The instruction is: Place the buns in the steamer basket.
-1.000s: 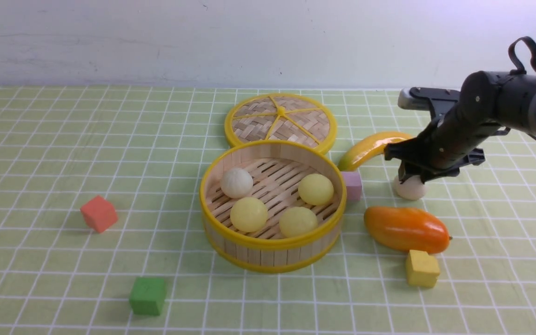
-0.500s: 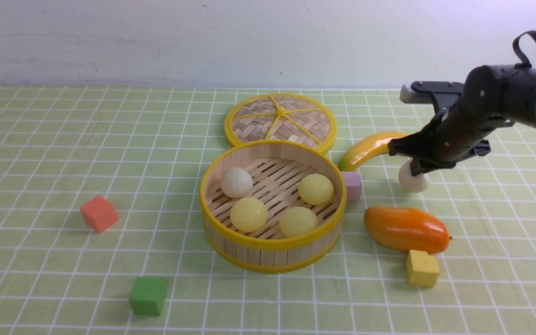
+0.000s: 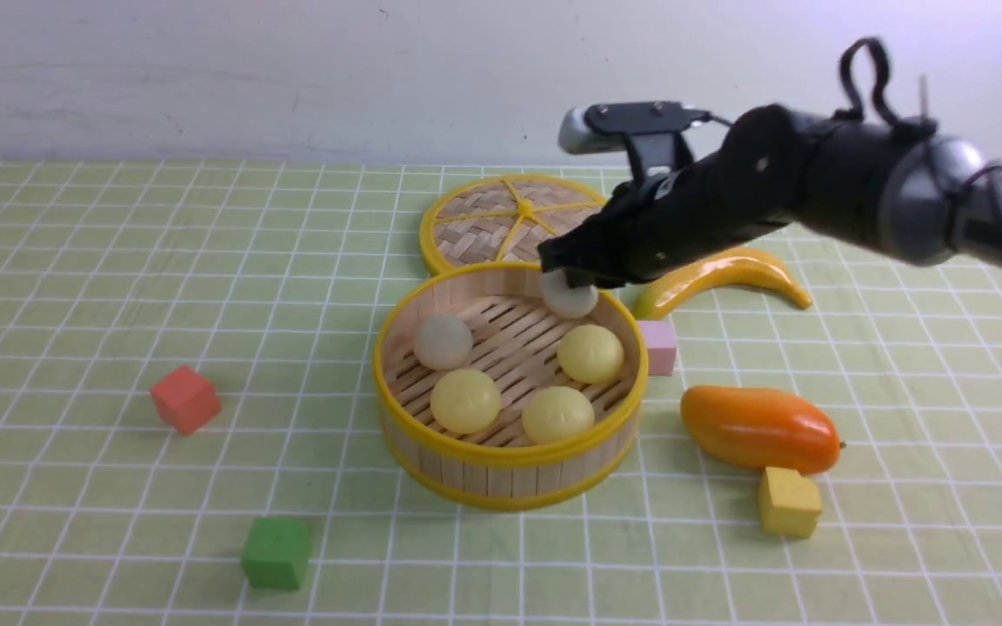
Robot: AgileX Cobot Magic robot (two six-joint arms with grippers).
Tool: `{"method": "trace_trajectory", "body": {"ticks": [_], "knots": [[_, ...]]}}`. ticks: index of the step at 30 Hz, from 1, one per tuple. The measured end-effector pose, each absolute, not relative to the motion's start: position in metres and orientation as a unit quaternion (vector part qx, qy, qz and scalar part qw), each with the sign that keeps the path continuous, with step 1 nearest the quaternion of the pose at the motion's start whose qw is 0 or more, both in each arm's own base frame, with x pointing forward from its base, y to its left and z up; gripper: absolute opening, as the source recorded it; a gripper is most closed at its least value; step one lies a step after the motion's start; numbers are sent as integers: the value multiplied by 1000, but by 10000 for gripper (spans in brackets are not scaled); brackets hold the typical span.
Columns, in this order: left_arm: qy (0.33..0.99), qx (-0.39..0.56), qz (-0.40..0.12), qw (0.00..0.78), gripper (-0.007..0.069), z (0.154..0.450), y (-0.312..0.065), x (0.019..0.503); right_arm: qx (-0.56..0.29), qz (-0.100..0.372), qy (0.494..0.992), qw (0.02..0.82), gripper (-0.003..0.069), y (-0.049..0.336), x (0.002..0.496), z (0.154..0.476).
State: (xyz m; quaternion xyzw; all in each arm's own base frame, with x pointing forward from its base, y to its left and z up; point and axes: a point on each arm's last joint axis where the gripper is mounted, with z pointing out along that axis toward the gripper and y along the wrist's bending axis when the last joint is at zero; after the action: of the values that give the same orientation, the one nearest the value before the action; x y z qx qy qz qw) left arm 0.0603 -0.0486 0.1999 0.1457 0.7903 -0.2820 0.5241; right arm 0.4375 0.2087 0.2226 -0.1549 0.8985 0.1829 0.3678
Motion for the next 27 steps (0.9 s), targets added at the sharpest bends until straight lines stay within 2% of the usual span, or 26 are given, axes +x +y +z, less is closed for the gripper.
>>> {"method": "trace_trajectory", "body": {"ticks": [5,10,13,14,15,17,21,23,26,27], "knots": [[790,146,-282,524,73,200,-49,60,-155,182,898,369,55,224,441,196],[790,146,-282,524,77,200,-49,60,-158,183,893,379,146,233,440,190],[790,146,-282,524,81,200,-49,60,-160,184,893,378,266,235,439,190],[790,146,-282,524,81,200,-49,60,-160,184,893,378,273,235,439,190],[790,146,-282,524,82,200,-49,60,-163,183,894,376,319,234,438,192],[790,146,-282,524,83,200,-49,60,-175,180,894,372,386,232,435,203],[790,146,-282,524,88,200,-49,60,-199,175,892,365,434,224,422,237],[790,146,-282,524,90,200,-49,60,-205,174,893,360,435,218,415,254],[790,146,-282,524,92,200,-49,60,-222,163,907,318,388,196,378,310],[790,146,-282,524,92,200,-49,60,-222,164,908,314,384,195,376,313]]}}
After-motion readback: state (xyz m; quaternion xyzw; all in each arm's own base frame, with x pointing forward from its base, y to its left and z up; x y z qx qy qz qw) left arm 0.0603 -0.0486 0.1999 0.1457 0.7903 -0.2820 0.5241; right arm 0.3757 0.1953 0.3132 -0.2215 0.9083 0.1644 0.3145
